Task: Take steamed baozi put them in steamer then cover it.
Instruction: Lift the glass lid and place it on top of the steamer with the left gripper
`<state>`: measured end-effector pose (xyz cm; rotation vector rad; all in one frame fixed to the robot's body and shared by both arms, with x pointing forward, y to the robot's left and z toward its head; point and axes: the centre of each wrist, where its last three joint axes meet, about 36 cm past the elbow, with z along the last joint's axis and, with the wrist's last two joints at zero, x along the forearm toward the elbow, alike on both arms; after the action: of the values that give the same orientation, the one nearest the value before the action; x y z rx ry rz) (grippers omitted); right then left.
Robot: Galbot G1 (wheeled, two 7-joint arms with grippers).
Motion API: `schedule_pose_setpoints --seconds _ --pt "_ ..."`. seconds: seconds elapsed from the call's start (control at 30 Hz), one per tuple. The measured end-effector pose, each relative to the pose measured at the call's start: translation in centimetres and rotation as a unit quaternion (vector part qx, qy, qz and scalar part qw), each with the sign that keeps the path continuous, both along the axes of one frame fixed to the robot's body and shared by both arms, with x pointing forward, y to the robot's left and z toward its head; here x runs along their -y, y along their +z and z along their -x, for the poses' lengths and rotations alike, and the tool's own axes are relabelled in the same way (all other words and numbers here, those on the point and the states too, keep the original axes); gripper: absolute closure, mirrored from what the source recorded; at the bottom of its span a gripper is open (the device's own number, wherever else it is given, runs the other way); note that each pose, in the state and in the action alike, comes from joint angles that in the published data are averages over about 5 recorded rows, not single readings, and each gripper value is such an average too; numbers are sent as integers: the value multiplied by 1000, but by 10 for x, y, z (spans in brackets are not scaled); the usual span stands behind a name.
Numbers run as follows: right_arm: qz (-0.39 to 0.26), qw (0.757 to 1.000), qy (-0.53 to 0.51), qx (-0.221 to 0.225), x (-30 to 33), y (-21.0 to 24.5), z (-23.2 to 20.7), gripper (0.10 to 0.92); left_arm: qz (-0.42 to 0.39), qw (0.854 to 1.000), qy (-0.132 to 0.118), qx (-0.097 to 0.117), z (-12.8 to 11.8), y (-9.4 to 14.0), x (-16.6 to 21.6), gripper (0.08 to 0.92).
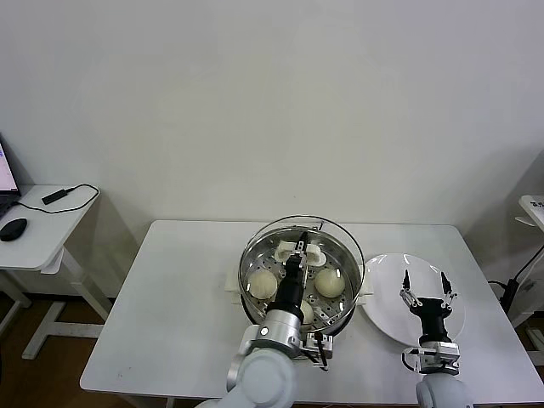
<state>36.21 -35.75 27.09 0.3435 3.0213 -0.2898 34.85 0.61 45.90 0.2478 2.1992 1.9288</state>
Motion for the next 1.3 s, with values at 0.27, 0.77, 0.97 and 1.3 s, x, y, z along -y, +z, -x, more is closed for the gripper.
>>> schedule_pose_setpoints --seconds 0.27,0.77,0.97,1.3 --pt "0 1000 -3 -3 2 -2 0 200 -5 1000 17 -9 -4 -5 12 810" --pt "1 1000 -5 -3 3 -4 -4 200 -27 999 29 -22 -8 -10 17 810" --pt "1 1000 -5 -3 4 -4 -5 200 -36 999 29 -27 -7 -13 19 810" --pt "2 1000 -5 -3 4 -4 -5 200 -48 998 29 -30 -10 -17 23 810"
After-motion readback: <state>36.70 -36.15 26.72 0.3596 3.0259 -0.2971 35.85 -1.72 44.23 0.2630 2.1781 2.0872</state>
